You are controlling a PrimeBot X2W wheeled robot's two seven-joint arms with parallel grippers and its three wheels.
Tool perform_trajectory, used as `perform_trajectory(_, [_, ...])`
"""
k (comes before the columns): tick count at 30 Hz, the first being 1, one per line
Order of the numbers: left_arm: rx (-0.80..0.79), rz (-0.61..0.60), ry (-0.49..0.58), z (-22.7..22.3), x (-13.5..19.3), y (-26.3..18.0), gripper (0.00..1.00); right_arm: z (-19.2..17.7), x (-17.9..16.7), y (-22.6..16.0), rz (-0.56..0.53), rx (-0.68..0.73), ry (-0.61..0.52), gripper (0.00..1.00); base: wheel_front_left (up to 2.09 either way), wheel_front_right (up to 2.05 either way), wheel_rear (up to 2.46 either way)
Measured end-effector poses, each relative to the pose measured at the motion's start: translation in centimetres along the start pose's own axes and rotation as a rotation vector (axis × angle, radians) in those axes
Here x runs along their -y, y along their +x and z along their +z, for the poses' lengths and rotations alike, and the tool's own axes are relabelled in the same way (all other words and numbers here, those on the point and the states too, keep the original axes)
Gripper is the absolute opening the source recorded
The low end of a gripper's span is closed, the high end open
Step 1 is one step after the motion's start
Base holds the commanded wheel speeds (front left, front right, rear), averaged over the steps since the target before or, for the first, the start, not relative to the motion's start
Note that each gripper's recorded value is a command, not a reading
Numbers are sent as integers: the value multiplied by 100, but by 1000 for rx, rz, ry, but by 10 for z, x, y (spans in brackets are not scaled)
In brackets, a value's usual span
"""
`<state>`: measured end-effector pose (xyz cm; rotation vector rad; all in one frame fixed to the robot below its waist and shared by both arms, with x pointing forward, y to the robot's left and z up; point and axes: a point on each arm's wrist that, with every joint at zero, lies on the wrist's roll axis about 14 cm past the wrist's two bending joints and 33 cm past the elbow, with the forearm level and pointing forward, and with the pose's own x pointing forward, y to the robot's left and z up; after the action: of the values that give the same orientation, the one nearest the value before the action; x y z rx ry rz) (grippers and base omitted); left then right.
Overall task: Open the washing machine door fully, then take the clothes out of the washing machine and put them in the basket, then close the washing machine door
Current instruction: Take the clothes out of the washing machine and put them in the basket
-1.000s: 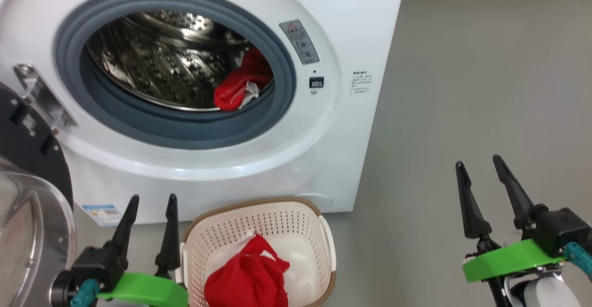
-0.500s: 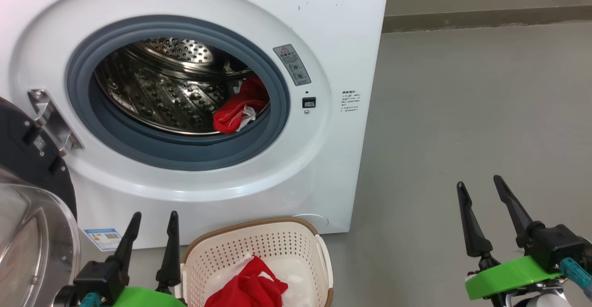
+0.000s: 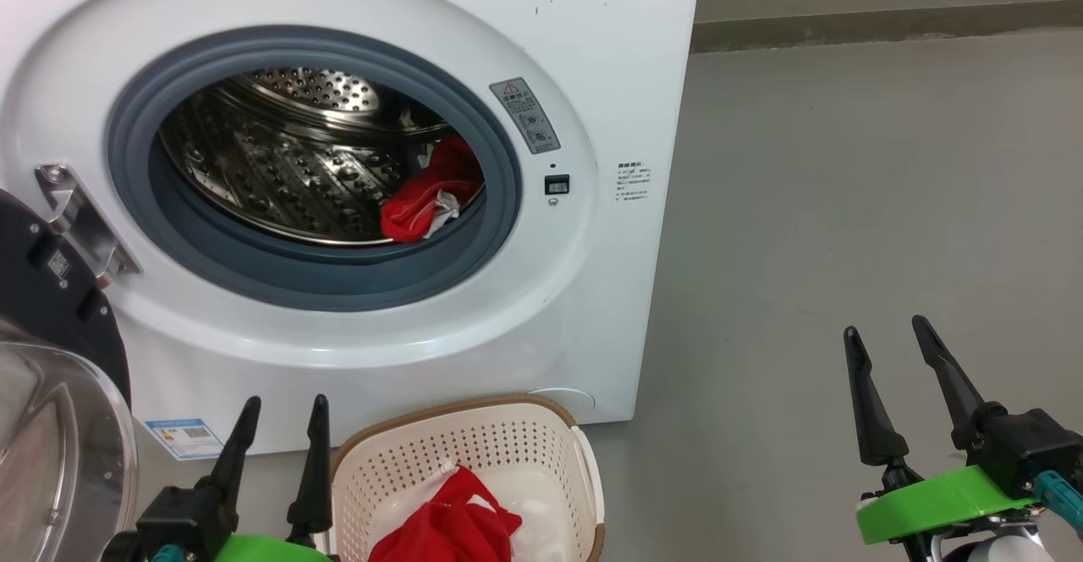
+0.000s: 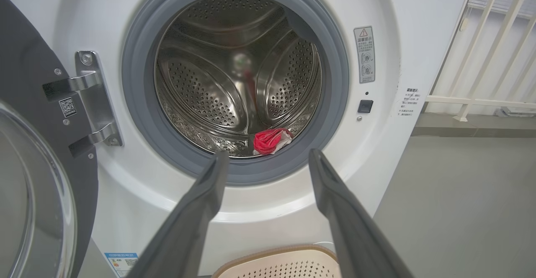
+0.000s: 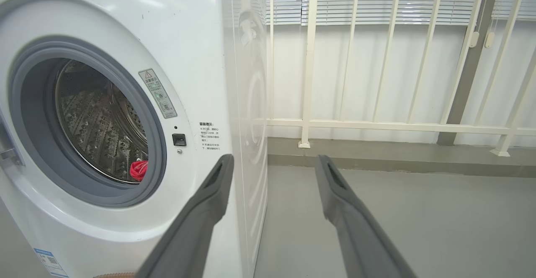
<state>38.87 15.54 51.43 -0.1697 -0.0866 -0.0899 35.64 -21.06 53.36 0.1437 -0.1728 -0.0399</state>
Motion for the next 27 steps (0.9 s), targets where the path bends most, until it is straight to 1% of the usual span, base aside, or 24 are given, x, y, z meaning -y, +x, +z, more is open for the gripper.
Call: perform_trajectory(27, [12, -10, 1, 3, 4, 5, 100, -3, -1, 1, 3, -9, -1, 100, 0, 0, 0])
